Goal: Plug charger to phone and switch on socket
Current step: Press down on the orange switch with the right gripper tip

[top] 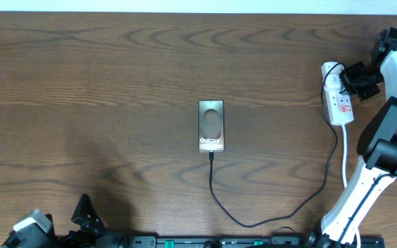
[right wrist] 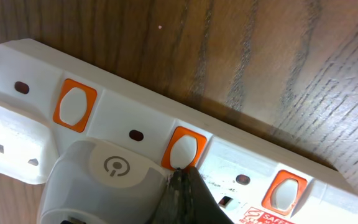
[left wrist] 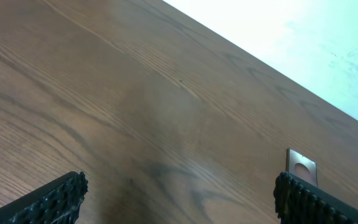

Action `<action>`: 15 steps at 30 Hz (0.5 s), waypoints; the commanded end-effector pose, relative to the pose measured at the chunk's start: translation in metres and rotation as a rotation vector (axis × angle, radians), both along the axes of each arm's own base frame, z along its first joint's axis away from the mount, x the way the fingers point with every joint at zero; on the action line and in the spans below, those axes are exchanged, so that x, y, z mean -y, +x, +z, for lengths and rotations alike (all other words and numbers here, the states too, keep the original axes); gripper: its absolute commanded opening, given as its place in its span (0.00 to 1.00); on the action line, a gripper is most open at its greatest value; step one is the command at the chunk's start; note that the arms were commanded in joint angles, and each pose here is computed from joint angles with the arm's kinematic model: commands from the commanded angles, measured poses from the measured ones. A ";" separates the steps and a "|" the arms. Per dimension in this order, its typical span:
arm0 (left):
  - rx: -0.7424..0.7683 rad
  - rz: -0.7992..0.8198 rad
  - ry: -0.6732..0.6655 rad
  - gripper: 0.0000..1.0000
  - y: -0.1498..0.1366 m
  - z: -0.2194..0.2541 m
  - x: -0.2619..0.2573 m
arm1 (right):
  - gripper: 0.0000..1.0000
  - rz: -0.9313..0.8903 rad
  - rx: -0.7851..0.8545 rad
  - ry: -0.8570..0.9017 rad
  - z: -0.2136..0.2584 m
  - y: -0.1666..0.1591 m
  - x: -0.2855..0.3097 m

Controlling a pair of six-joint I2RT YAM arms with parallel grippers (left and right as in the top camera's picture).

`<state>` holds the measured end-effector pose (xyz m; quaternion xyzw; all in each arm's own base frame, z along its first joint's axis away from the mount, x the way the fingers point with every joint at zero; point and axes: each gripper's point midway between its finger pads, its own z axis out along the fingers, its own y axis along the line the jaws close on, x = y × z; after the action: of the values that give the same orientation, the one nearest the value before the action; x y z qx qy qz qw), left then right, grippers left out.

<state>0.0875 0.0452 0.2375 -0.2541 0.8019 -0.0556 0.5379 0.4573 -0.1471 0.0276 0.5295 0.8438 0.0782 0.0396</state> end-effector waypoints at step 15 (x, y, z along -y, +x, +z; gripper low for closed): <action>0.019 0.017 0.000 0.97 -0.002 0.005 -0.003 | 0.01 0.018 0.017 0.097 0.004 0.002 0.000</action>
<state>0.0875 0.0452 0.2375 -0.2543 0.8018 -0.0557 0.5379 0.4543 -0.1462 0.0283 0.5278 0.8415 0.1136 0.0224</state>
